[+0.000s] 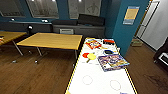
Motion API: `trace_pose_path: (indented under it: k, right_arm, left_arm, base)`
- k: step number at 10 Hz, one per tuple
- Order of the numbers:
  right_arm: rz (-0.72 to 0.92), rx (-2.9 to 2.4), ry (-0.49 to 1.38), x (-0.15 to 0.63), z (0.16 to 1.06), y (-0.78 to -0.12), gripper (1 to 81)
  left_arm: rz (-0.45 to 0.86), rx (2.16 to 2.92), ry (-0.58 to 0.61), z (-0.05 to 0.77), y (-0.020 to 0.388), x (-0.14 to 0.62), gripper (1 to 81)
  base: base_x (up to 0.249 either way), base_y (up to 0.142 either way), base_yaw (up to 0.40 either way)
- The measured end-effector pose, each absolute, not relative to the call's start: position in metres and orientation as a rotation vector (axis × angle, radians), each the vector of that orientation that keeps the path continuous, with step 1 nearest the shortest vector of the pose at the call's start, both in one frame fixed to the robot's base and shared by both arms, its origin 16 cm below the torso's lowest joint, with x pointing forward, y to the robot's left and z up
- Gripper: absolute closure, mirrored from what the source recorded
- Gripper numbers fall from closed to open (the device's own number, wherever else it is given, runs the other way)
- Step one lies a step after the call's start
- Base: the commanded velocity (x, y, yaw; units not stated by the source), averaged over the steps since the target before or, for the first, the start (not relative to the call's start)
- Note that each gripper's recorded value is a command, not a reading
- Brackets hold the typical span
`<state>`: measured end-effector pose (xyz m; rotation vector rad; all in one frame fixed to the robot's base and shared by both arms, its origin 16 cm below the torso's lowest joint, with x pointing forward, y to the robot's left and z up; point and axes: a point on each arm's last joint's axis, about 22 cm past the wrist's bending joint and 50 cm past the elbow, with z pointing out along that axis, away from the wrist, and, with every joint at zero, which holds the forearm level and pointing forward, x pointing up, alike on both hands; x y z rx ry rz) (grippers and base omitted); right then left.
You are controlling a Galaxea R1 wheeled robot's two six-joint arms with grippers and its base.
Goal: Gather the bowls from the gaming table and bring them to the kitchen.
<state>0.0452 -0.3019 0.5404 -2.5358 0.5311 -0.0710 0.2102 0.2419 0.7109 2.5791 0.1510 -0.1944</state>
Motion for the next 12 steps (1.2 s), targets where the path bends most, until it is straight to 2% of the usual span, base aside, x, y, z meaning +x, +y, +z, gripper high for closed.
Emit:
trace_pose_path:
  k: [3,8,12]
  right_arm:
    - [-0.132,-2.546,0.503,0.053,0.541,-0.308,81.1]
    - [-0.122,-2.553,0.485,0.048,0.533,-0.300,81.1]
    - [-0.098,-2.552,0.457,0.044,0.525,-0.283,81.1]
  left_arm:
    - [-0.107,2.641,0.133,0.665,0.264,0.193,81.1]
    - [-0.113,2.660,0.077,0.599,0.260,0.138,81.1]
    - [-0.119,2.691,0.093,0.557,0.273,0.107,81.1]
  base:
    - [0.000,0.000,0.000]
    - [0.000,0.000,0.000]
    - [0.000,0.000,0.000]
